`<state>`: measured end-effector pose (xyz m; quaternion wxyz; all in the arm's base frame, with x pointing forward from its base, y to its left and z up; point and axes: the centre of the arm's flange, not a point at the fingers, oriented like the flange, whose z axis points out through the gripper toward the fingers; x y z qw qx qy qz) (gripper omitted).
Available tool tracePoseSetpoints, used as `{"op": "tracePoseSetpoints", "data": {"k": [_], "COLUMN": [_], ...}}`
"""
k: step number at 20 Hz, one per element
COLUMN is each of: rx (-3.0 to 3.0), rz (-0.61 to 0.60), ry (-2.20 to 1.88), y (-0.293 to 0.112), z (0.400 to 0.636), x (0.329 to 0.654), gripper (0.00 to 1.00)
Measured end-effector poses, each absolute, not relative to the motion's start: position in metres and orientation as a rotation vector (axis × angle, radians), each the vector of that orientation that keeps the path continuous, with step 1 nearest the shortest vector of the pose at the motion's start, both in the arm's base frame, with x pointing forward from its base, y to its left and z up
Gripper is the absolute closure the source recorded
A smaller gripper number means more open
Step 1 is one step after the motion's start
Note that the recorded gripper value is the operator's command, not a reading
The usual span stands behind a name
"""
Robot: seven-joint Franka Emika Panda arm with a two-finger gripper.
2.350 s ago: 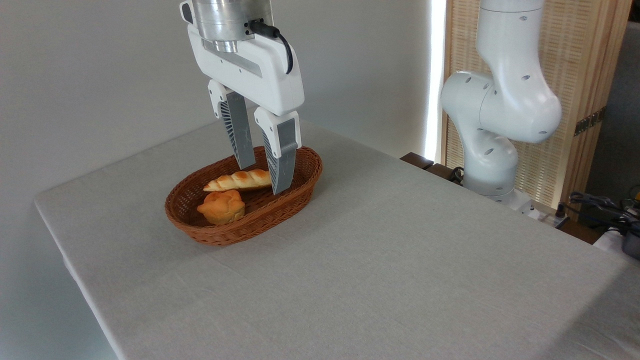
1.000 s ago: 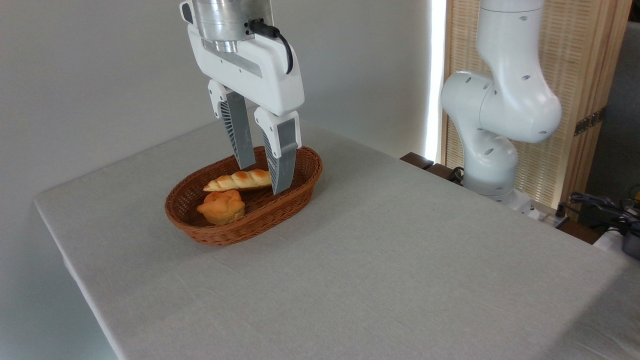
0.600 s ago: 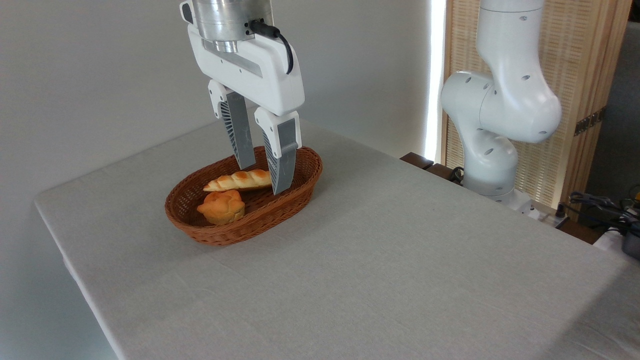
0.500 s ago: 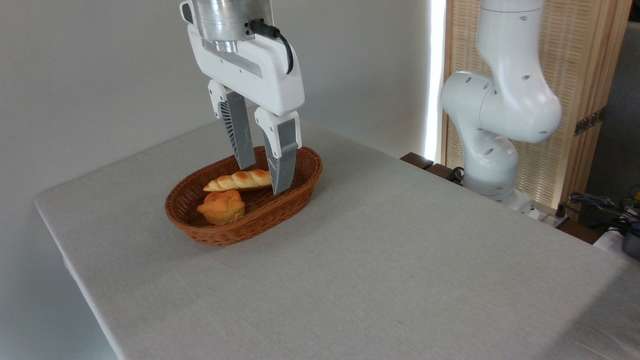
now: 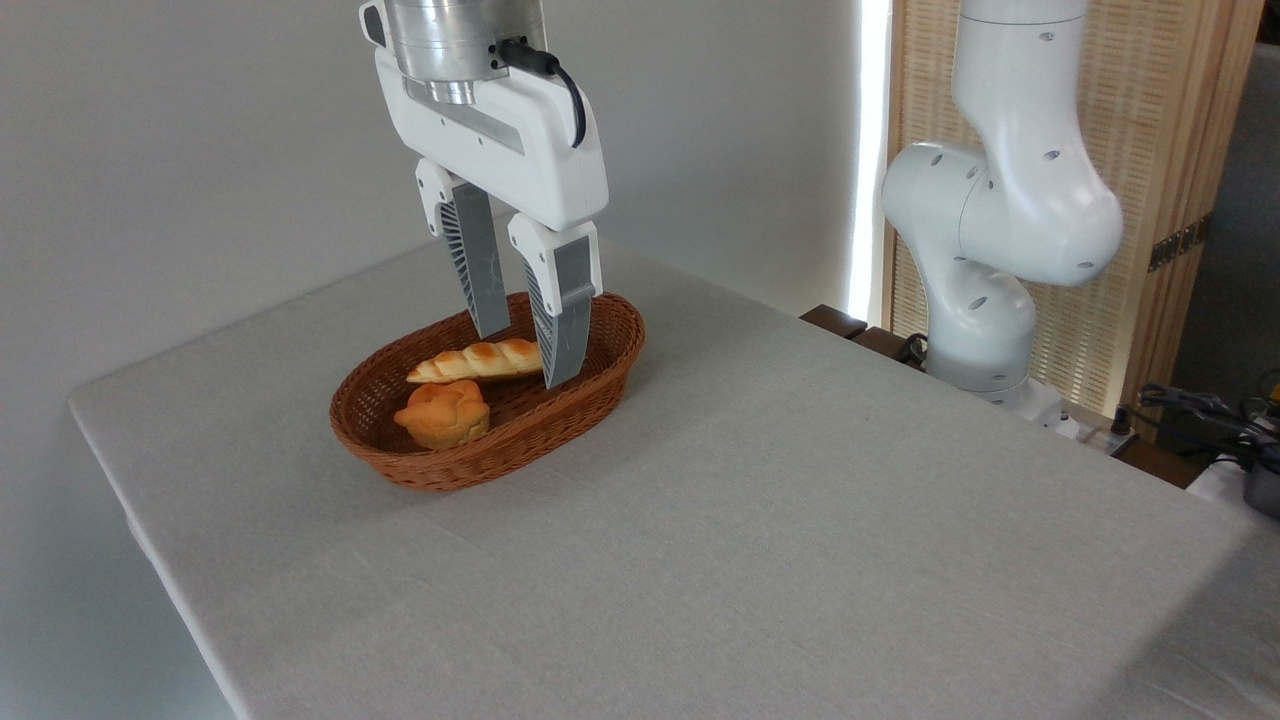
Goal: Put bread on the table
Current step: 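Lower the gripper into the basket and close it on the braided roll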
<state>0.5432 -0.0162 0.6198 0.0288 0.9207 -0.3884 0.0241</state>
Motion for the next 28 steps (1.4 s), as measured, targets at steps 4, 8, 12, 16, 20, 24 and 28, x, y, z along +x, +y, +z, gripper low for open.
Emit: {"op": "tracePoseSetpoints", "data": {"k": [4, 8, 12, 16, 20, 24, 28], "rx": [2.792, 2.737, 2.676, 2.618, 2.57, 2.512, 2.486], "rz": [0.106, 0.087, 0.046, 0.013, -0.042, -0.103, -0.124], "ry": [-1.224, -1.319, -1.416, -1.51, -1.578, -1.66, -1.701], "y": [-0.037, -0.081, -0.124, -0.166, -0.197, -0.233, -0.25], "z": [0.618, 0.609, 0.596, 0.575, 0.543, 0.506, 0.478], "x": [0.546, 0.547, 0.544, 0.535, 0.521, 0.501, 0.488], "gripper": [0.0, 0.0, 0.0, 0.0, 0.0, 0.0, 0.0]}}
